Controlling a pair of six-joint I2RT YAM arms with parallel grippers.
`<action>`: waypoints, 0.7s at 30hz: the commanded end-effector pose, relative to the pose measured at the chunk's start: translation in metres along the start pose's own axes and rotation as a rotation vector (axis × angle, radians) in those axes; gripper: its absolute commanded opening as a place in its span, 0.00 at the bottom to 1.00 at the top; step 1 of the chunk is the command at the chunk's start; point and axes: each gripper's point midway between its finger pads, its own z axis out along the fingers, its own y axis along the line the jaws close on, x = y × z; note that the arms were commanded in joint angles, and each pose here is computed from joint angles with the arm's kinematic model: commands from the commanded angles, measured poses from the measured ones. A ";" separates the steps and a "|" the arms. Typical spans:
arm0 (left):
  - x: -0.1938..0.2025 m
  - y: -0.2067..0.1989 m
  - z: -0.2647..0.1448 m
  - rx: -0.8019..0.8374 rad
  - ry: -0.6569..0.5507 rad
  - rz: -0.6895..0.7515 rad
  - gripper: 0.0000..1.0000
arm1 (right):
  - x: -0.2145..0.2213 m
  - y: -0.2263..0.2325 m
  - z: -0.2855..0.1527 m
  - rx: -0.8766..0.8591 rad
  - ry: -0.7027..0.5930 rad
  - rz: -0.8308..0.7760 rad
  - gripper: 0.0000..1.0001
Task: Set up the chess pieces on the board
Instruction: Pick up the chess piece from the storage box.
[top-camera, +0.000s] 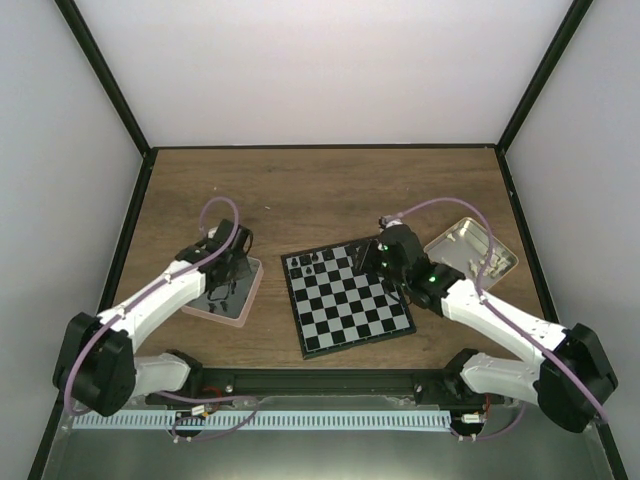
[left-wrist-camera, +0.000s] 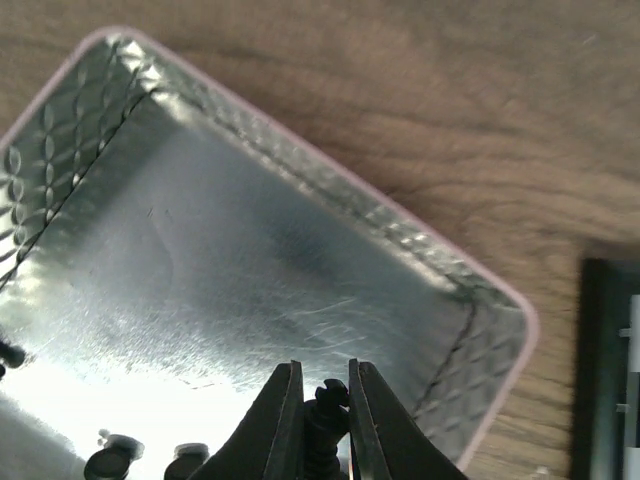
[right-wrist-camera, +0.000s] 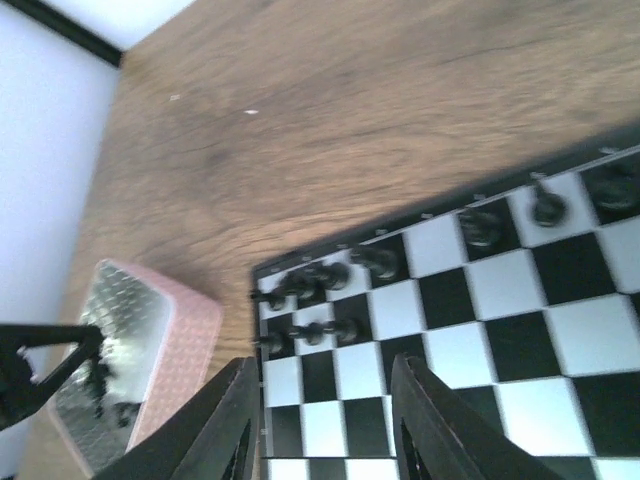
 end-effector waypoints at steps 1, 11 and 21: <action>-0.030 -0.025 -0.028 0.140 -0.086 -0.036 0.05 | 0.008 0.046 0.002 -0.251 0.059 -0.105 0.40; -0.057 -0.108 -0.107 0.675 -0.090 -0.143 0.05 | 0.046 0.114 0.007 -0.580 0.168 -0.163 0.53; -0.095 -0.129 -0.181 1.071 -0.167 -0.502 0.08 | 0.019 0.159 -0.023 -0.790 -0.015 -0.076 0.62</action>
